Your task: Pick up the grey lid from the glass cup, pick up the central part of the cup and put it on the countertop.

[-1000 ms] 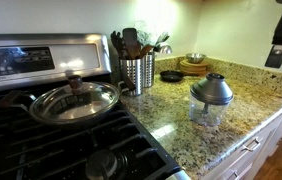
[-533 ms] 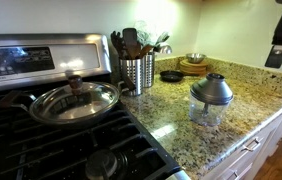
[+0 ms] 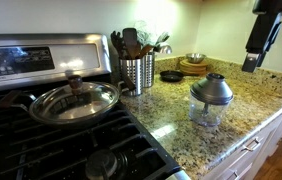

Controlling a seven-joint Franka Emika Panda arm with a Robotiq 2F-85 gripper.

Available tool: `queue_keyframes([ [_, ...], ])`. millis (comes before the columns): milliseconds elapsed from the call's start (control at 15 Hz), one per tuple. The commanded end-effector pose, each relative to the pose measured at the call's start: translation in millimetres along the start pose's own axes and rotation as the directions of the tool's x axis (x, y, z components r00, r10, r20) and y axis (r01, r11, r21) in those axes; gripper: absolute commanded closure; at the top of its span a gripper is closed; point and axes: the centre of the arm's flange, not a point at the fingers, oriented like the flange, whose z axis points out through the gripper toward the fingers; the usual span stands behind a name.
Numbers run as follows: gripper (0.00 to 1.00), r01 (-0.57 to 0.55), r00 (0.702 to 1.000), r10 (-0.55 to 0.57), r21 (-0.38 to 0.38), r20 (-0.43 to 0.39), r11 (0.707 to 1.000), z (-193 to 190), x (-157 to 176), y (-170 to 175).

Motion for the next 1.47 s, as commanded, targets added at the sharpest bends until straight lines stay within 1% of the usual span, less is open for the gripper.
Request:
queue_keyframes([
  [0, 0.00, 0.008, 1.000, -0.008, -0.067, -0.012, 0.998, 9, 37, 9],
  [200, 0.00, 0.027, 1.000, -0.029, -0.122, -0.013, 0.992, 14, 50, 15],
  [333, 0.00, 0.035, 0.999, -0.038, -0.139, -0.014, 0.990, 17, 59, 18],
  [667, 0.00, 0.032, 0.999, -0.033, -0.136, -0.003, 0.990, 30, 73, 28],
  [1400, 0.00, 0.014, 0.999, -0.019, -0.134, -0.038, 0.991, 55, 90, 57],
])
